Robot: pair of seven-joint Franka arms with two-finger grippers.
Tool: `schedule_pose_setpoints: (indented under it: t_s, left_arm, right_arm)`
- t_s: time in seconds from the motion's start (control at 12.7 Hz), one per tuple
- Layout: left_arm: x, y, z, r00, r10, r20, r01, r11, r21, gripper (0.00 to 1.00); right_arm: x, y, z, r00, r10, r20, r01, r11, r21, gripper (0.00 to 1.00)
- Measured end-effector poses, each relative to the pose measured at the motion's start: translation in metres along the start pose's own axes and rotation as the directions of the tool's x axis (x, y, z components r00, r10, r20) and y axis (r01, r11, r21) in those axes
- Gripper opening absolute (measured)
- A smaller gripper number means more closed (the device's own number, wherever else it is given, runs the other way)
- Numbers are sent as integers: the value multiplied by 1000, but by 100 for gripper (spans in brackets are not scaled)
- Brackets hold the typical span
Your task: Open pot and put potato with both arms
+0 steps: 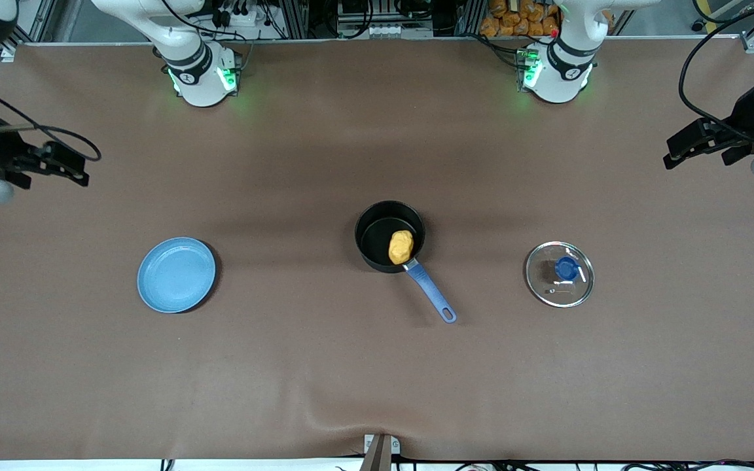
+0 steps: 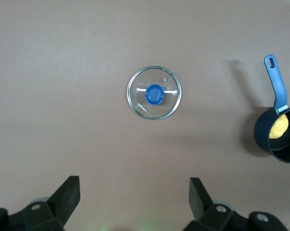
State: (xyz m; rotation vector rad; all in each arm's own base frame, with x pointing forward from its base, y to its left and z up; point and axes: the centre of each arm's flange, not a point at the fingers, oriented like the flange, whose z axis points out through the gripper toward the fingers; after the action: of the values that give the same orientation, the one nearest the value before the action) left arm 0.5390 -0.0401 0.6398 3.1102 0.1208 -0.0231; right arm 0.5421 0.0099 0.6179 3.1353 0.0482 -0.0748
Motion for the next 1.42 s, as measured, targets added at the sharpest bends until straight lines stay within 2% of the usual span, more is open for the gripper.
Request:
schedule_pose_setpoints:
  t_s: [0.31, 0.55, 1.42]
  left_arm:
    - [0, 3, 1, 1000, 6, -2, -6, 1000, 0, 100]
    - [0, 3, 0, 1000, 7, -8, -7, 1000, 8, 100]
    - [0, 4, -2, 1000, 11, -14, -10, 1000, 19, 100]
  right_arm:
    - [-28, 5, -29, 999, 0, -45, 0, 1000, 0, 100]
    - [-30, 11, -54, 997, -6, -74, 6, 1000, -1, 100]
    - [-22, 14, -47, 998, -36, -49, 36, 999, -2, 100]
